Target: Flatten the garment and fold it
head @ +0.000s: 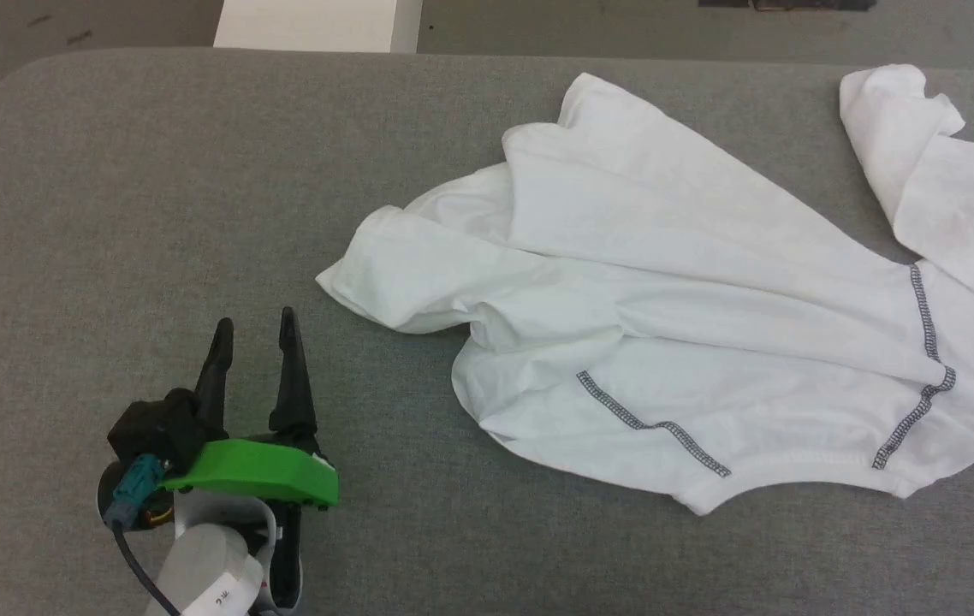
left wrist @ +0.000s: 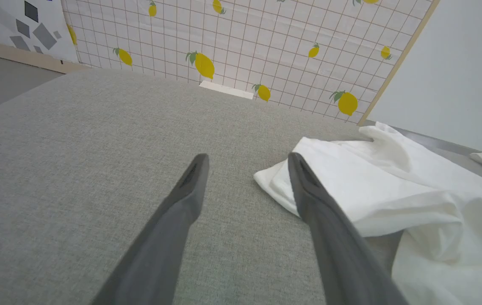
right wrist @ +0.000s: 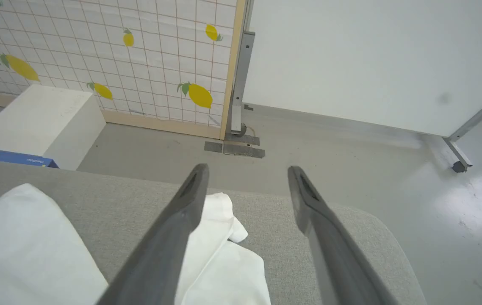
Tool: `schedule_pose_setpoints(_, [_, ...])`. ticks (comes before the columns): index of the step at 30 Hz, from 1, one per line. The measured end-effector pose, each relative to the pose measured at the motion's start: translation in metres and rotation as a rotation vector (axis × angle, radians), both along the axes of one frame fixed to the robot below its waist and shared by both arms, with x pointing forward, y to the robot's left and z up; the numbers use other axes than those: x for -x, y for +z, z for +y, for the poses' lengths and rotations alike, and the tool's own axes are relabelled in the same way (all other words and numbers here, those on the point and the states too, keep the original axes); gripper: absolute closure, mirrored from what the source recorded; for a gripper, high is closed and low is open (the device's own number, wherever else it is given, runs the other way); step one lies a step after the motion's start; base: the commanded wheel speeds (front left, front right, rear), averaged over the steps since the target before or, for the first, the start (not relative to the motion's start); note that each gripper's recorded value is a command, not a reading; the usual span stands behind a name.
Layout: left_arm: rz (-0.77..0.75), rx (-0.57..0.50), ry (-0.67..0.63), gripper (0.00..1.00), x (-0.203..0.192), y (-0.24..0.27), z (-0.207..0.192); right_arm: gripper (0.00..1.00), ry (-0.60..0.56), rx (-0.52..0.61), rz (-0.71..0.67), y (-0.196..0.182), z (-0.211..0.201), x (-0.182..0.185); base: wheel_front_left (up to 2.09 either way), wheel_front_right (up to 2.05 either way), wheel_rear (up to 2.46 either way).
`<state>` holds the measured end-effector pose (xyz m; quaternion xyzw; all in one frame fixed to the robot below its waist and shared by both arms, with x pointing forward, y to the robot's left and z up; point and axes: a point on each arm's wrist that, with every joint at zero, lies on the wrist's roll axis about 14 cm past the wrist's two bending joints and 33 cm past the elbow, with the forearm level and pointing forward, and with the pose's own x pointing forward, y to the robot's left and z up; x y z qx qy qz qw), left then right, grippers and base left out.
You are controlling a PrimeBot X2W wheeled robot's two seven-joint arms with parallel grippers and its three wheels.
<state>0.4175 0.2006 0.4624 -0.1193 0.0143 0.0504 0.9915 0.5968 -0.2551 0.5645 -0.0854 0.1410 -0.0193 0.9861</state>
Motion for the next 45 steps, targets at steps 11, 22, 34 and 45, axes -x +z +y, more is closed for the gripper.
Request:
schedule_pose_setpoints(11, [-0.05,0.004,-0.022,0.0,0.02,0.021,-0.007,0.0,0.037,-0.263,-0.288,0.026,0.017,0.073,0.0,0.0,0.0])
schedule_pose_setpoints(22, [-0.066,0.025,-0.082,0.0,0.038,0.034,-0.027,0.0,-0.108,-0.327,-0.223,-0.048,0.0,0.193,0.0,0.0,0.0])
schedule_pose_setpoints(34, [0.361,0.356,-0.375,0.0,0.062,-0.013,-0.121,0.0,-0.154,-0.324,-0.181,-0.063,-0.004,0.225,0.0,0.0,0.0])
schedule_pose_setpoints(45, [0.609,0.324,-0.485,0.0,0.063,-0.044,-0.161,0.0,-0.156,-0.301,-0.15,-0.072,-0.004,0.218,0.0,0.0,0.0])
